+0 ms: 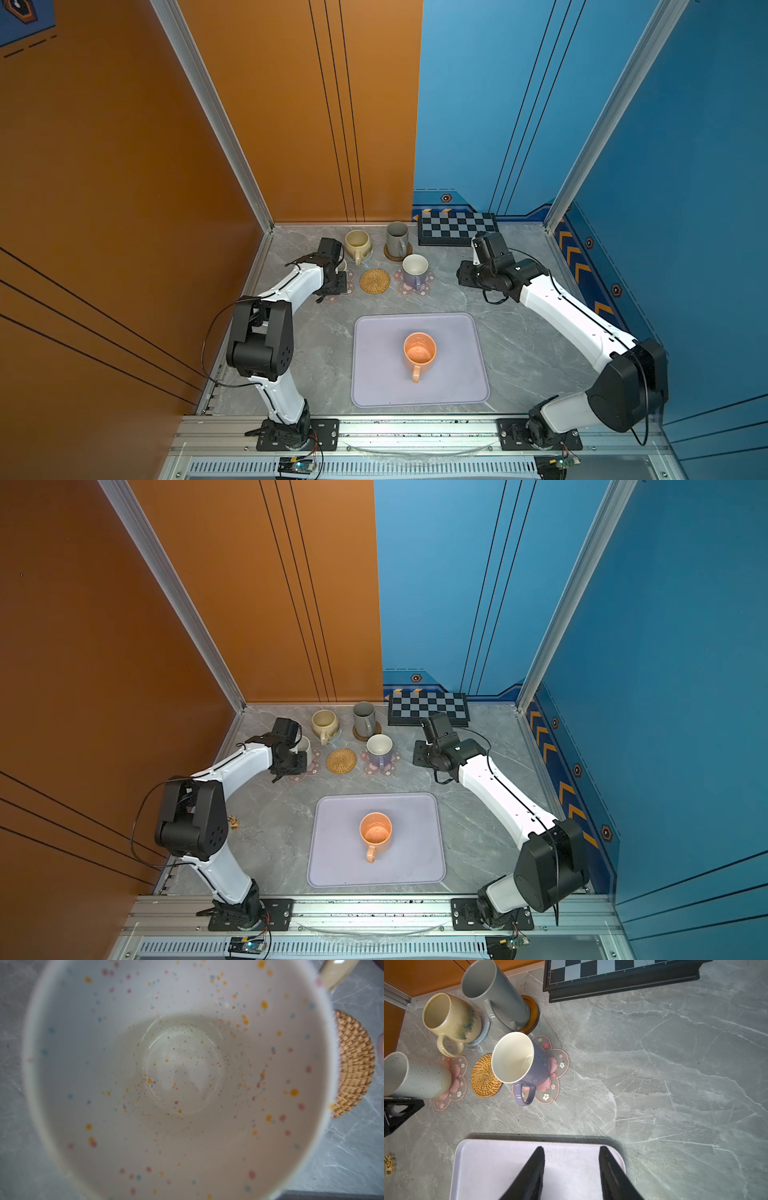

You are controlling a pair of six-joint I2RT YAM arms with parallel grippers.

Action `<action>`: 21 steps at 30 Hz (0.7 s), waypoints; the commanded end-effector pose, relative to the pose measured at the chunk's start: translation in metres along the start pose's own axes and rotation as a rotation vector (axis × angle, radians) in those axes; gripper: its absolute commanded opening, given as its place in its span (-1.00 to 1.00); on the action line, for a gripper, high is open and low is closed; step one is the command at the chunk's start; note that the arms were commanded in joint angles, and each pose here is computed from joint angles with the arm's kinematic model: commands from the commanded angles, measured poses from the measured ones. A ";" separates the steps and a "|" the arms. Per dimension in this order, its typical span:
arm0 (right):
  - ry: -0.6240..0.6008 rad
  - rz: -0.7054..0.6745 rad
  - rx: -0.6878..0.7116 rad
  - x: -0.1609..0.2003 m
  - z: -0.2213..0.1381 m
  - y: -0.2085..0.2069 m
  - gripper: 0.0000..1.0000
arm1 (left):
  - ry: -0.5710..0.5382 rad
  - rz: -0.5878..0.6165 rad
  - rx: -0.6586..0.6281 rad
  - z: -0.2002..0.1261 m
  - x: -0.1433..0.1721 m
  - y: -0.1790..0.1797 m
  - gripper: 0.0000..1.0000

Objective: Place cups on coasters
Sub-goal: Place the cup on the coaster.

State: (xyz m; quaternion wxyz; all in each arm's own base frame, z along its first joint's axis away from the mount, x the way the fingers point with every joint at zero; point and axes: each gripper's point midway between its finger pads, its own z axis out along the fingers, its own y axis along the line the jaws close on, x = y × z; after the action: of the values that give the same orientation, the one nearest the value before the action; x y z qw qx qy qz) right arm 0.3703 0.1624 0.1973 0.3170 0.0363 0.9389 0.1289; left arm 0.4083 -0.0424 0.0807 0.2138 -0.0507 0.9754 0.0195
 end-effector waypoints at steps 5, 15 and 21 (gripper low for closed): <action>0.018 -0.008 -0.009 -0.002 0.001 0.003 -0.08 | -0.142 -0.048 -0.007 -0.011 -0.041 0.003 -1.00; 0.032 -0.014 -0.006 0.000 0.006 0.003 -0.08 | -0.125 -0.047 -0.022 0.001 -0.039 0.004 -1.00; 0.036 -0.018 -0.013 0.001 0.006 0.004 -0.09 | -0.116 -0.047 -0.022 0.002 -0.034 0.002 -1.00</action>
State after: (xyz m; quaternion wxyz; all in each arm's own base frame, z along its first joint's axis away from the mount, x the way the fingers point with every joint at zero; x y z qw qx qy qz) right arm 0.3718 0.1667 0.1863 0.3014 0.0326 0.9439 0.1307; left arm 0.4177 -0.0417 0.0683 0.2143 -0.0599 0.9747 0.0220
